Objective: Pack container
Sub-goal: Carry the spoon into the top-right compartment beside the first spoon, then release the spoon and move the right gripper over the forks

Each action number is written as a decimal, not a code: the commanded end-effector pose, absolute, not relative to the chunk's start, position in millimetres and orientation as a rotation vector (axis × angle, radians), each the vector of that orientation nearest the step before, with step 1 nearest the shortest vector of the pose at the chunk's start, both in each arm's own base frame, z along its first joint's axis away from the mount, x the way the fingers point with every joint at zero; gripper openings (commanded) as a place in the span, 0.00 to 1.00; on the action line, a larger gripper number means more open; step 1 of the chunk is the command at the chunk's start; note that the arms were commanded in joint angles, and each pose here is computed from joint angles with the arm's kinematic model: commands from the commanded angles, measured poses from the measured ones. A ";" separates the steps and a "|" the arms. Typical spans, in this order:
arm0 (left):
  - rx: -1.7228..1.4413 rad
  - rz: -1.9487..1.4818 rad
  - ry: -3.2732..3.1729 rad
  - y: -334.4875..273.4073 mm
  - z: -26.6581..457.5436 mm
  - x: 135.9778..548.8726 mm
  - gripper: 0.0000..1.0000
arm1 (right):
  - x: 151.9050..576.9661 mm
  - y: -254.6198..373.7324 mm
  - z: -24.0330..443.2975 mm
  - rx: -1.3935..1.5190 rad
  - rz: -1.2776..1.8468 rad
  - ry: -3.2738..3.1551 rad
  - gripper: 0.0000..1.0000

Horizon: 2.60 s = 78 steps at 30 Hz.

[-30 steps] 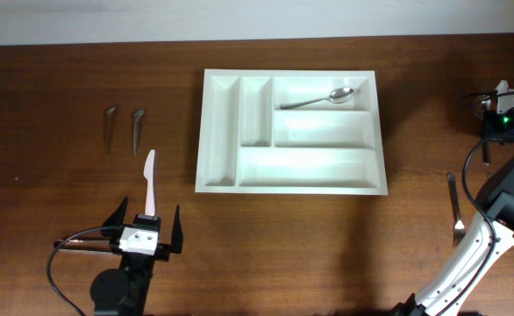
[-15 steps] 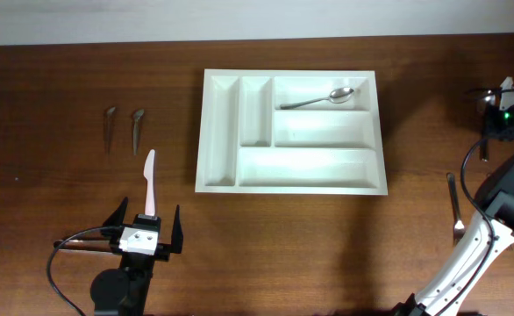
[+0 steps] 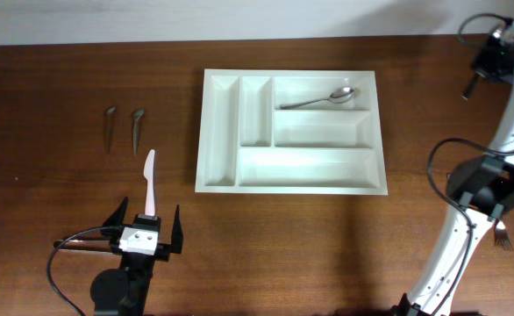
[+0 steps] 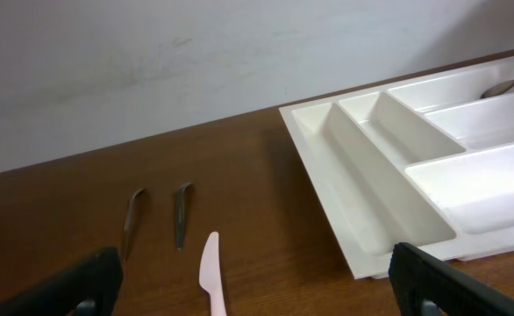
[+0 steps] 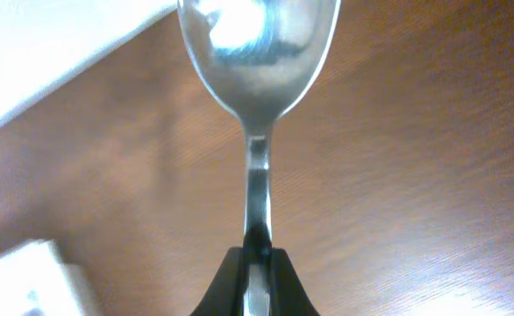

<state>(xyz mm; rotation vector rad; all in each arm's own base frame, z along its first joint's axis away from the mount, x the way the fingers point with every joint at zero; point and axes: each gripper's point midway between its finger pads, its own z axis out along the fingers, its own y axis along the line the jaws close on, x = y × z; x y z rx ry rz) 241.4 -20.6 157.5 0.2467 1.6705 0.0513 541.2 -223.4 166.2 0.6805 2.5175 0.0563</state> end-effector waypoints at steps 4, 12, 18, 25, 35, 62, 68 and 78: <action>0.241 0.070 1.670 -17.5 156.2 241.8 0.99 | 571.9 -128.4 198.3 0.906 0.348 2.388 0.04; 0.241 0.070 1.670 -17.5 156.2 241.8 0.99 | 587.0 -27.9 198.3 1.023 0.494 2.383 0.04; 0.241 0.070 1.670 -17.5 156.2 241.8 0.99 | 587.2 24.4 194.1 1.294 0.557 2.304 0.04; 0.241 0.070 1.670 -17.5 156.2 241.8 0.99 | 580.5 71.4 176.0 1.669 0.542 2.140 0.04; 0.241 0.070 1.670 -17.5 156.2 241.8 0.99 | 561.5 93.9 118.7 1.975 0.379 2.037 0.04; 0.241 0.070 1.670 -17.5 156.2 241.8 0.99 | 628.5 98.8 136.2 1.522 0.597 2.088 0.91; 0.241 0.070 1.670 -17.5 156.2 241.8 0.99 | 641.2 61.5 204.4 1.069 0.509 2.132 0.98; 0.241 0.070 1.670 -17.5 156.2 241.8 0.99 | 549.0 -20.9 322.3 0.448 0.113 2.274 0.99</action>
